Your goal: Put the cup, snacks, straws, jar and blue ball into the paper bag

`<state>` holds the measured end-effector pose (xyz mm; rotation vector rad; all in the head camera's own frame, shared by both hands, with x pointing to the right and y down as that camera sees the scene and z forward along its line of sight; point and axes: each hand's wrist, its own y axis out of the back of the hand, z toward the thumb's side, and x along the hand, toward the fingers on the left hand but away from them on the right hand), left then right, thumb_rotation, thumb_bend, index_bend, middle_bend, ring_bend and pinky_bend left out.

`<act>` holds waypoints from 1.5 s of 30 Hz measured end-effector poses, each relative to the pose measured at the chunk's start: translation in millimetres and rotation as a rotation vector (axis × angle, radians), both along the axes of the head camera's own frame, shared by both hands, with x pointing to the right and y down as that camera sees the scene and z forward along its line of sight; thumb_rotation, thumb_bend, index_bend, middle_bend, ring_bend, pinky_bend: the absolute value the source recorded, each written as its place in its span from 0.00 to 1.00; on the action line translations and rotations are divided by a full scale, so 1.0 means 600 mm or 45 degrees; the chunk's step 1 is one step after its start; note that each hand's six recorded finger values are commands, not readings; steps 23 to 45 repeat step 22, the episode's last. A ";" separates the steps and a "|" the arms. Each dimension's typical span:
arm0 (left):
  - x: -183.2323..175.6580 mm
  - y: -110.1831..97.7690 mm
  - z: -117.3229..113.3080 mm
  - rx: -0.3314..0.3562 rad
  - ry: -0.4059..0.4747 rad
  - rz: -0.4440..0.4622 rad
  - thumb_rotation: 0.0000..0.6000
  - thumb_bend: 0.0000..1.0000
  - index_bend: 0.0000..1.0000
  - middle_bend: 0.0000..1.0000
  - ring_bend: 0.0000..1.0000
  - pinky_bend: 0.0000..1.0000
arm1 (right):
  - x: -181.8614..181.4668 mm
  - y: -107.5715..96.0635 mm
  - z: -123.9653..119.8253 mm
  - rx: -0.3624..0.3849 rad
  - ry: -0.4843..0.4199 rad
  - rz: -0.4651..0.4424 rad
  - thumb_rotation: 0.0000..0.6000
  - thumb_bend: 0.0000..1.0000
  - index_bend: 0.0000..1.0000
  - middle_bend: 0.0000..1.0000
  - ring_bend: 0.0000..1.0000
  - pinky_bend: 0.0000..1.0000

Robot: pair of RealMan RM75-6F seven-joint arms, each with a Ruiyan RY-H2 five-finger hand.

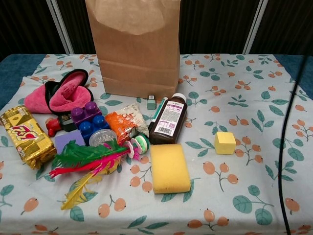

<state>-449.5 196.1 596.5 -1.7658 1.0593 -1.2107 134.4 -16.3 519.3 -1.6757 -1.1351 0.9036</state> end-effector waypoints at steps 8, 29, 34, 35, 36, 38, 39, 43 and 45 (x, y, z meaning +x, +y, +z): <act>0.026 0.016 0.001 -0.016 0.010 0.060 1.00 0.11 0.09 0.11 0.06 0.22 | 0.250 0.187 0.032 -0.030 0.466 -0.047 1.00 0.00 0.02 0.10 0.00 0.00; 0.041 0.050 0.008 -0.065 -0.006 0.095 1.00 0.11 0.09 0.11 0.06 0.22 | 0.557 0.385 0.096 -0.217 0.553 0.191 1.00 0.00 0.02 0.08 0.00 0.00; 0.041 0.050 0.008 -0.065 -0.006 0.095 1.00 0.11 0.09 0.11 0.06 0.22 | 0.557 0.385 0.096 -0.217 0.553 0.191 1.00 0.00 0.02 0.08 0.00 0.00; 0.041 0.050 0.008 -0.065 -0.006 0.095 1.00 0.11 0.09 0.11 0.06 0.22 | 0.557 0.385 0.096 -0.217 0.553 0.191 1.00 0.00 0.02 0.08 0.00 0.00; 0.041 0.050 0.008 -0.065 -0.006 0.095 1.00 0.11 0.09 0.11 0.06 0.22 | 0.557 0.385 0.096 -0.217 0.553 0.191 1.00 0.00 0.02 0.08 0.00 0.00; 0.041 0.050 0.008 -0.065 -0.006 0.095 1.00 0.11 0.09 0.11 0.06 0.22 | 0.557 0.385 0.096 -0.217 0.553 0.191 1.00 0.00 0.02 0.08 0.00 0.00; 0.041 0.050 0.008 -0.065 -0.006 0.095 1.00 0.11 0.09 0.11 0.06 0.22 | 0.557 0.385 0.096 -0.217 0.553 0.191 1.00 0.00 0.02 0.08 0.00 0.00; 0.041 0.050 0.008 -0.065 -0.006 0.095 1.00 0.11 0.09 0.11 0.06 0.22 | 0.557 0.385 0.096 -0.217 0.553 0.191 1.00 0.00 0.02 0.08 0.00 0.00; 0.041 0.050 0.008 -0.065 -0.006 0.095 1.00 0.11 0.09 0.11 0.06 0.22 | 0.557 0.385 0.096 -0.217 0.553 0.191 1.00 0.00 0.02 0.08 0.00 0.00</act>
